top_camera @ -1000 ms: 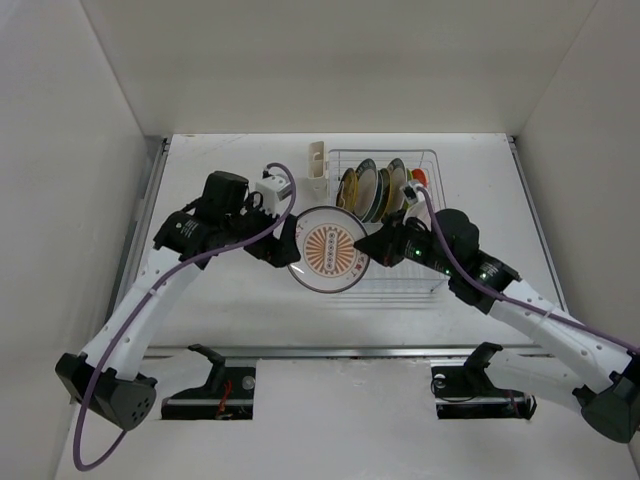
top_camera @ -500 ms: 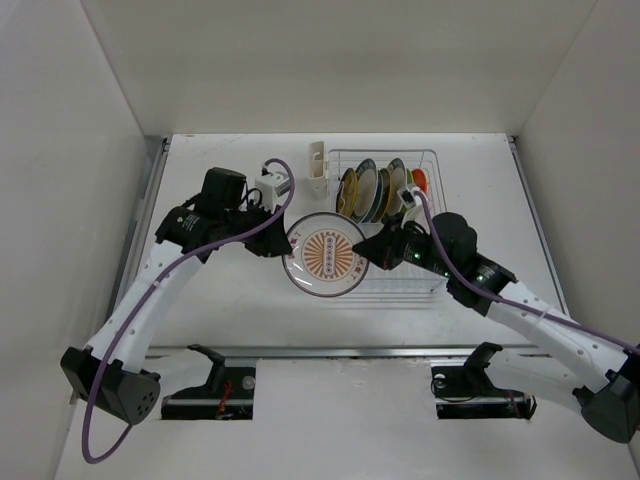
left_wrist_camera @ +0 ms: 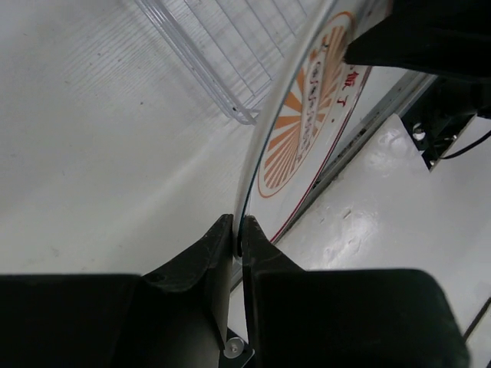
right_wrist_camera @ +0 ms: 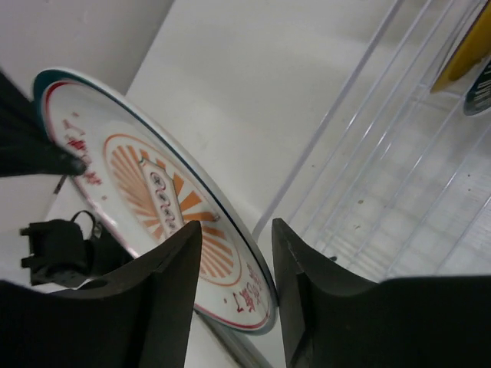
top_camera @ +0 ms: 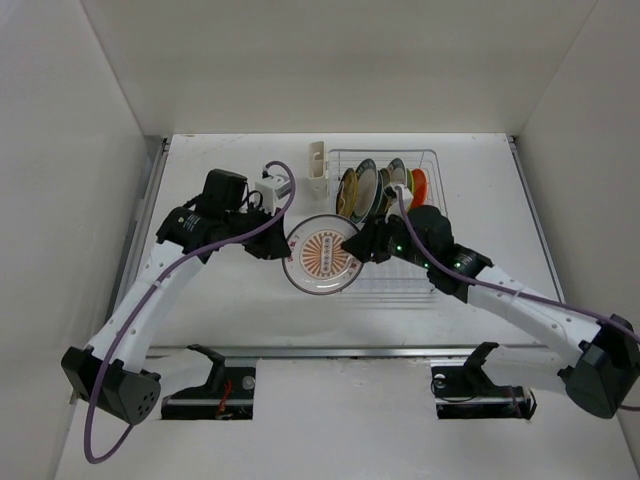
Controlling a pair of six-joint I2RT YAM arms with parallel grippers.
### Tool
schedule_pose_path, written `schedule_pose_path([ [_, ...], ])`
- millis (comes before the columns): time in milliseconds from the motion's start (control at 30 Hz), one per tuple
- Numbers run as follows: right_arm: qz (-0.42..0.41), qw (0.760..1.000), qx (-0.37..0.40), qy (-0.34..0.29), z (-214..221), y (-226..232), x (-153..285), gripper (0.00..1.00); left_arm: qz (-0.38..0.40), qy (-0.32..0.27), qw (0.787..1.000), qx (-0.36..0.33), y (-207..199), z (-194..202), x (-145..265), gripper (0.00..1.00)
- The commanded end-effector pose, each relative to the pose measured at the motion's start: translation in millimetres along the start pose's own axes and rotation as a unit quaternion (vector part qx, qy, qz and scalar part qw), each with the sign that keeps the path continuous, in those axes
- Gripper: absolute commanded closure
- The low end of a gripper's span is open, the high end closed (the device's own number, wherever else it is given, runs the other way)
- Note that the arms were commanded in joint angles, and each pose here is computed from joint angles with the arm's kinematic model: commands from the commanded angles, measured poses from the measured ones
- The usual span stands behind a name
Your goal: Unload the plates from the dish rack
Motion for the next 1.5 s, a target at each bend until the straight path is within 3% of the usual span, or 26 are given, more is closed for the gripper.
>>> schedule_pose_path([
  [0,-0.006,0.999,0.003,-0.042,-27.1,16.1,-11.5,0.52,0.039,-0.022,0.999,-0.004,-13.8,-10.4,5.1,1.00],
  [100,-0.005,0.999,0.003,-0.040,-30.2,17.1,-17.9,0.47,0.041,-0.023,0.999,0.004,-13.5,-10.8,5.9,1.00],
  [300,-0.001,0.999,0.003,-0.043,-34.1,17.5,-22.2,0.47,0.011,-0.015,1.000,0.018,0.4,-8.7,0.8,1.00],
  [333,0.003,0.999,0.003,-0.046,-34.8,16.5,-22.3,0.31,0.003,-0.016,0.999,0.028,6.9,-7.1,1.4,1.00],
  [367,0.008,0.998,0.003,-0.055,-39.4,17.1,-22.1,0.24,-0.001,-0.017,0.999,0.031,9.1,-7.4,2.2,1.00],
  [467,0.031,0.998,0.001,-0.057,-38.6,10.1,-22.0,0.06,-0.020,-0.021,0.999,0.039,17.4,-8.0,4.3,1.00],
  [533,0.036,0.997,0.001,-0.067,-44.2,11.7,-19.1,0.01,-0.028,-0.018,0.998,0.045,22.0,-4.8,3.2,1.00],
  [700,0.054,0.996,0.000,-0.077,-53.6,12.3,-19.0,0.01,-0.038,-0.010,0.997,0.059,30.8,3.3,-1.0,1.00],
  [800,0.079,0.991,-0.006,-0.109,-70.6,14.1,-11.0,0.01,-0.109,-0.014,0.991,0.080,53.2,6.8,5.5,1.00],
  [933,0.144,0.972,-0.033,-0.181,-102.8,13.6,16.4,0.01,-0.211,-0.025,0.967,0.141,92.5,12.3,17.9,1.00],
  [1000,0.215,0.950,-0.045,-0.221,-122.0,2.6,33.1,0.01,-0.226,-0.033,0.958,0.172,105.0,12.6,21.6,1.00],
  [1033,0.237,0.941,-0.053,-0.236,-127.9,0.1,39.5,0.01,-0.224,-0.030,0.954,0.196,114.4,15.5,18.4,1.00],
  [1067,0.281,0.917,-0.063,-0.277,-146.3,-8.6,55.0,0.01,-0.215,-0.028,0.952,0.215,117.4,16.4,15.8,1.00],
  [1167,0.357,0.887,-0.071,-0.285,-155.0,-36.7,65.7,0.05,-0.153,-0.006,0.942,0.299,137.7,23.7,-0.3,1.00],
  [1267,0.396,0.871,-0.073,-0.282,-164.0,-55.2,67.2,0.13,-0.087,0.018,0.917,0.388,165.7,34.7,-17.7,1.00],
  [1367,0.444,0.844,-0.084,-0.289,-179.0,-88.2,72.1,0.22,-0.072,0.021,0.901,0.427,198.2,41.9,-30.2,1.00],
  [1467,0.474,0.838,-0.079,-0.258,-179.6,-116.7,59.2,0.29,-0.078,0.026,0.899,0.430,216.4,45.8,-39.5,1.00],
])
Point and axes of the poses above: each gripper's point midway between its finger pads, its own x axis back along the fingers, its own y axis along the line the jaws close on, z = x × y, the point moved 5 cm from there along x, back along the fingers, and after that the axes turned 3 degrees about -x, right-handed, at the moved point
